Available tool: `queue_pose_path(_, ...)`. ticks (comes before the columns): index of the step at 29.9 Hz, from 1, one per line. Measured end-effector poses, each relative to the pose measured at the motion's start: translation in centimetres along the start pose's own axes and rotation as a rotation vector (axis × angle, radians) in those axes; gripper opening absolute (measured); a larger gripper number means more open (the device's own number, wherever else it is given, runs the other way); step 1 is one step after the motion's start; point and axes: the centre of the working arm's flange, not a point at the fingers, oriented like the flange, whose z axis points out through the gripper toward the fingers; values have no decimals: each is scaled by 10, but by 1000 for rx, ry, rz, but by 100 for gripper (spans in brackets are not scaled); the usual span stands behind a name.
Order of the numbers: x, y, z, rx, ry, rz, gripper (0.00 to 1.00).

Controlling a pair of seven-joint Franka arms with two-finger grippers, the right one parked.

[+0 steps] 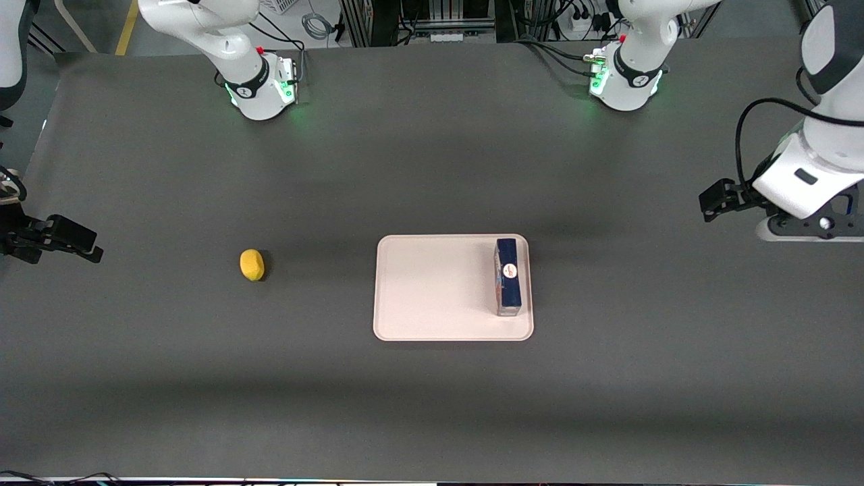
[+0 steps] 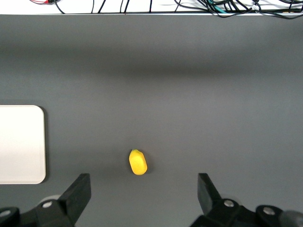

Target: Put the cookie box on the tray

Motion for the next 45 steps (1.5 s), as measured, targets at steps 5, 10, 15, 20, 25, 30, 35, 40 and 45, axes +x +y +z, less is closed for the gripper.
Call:
queue_pose_path(5, -3, -16, -2, -2, 1, -17, 100)
queue_pose_path(10, -4, -15, 0, -8, -11, -4, 100)
queue_pose_path(15, -7, 3, 0, -8, -22, 48, 100)
queue_pose_path(20, -9, 21, -1, -7, -26, 84, 100)
queue_pose_path(25, -12, 36, -3, -6, -32, 113, 100)
queue_pose_path(30, -14, 44, -3, -6, -34, 126, 100)
queue_pose_path(35, -14, 45, -3, -8, -37, 127, 100)
queue_pose_path(40, -14, 48, -2, -29, -41, 127, 100)
queue_pose_path(45, -13, 48, 3, -41, -52, 125, 100)
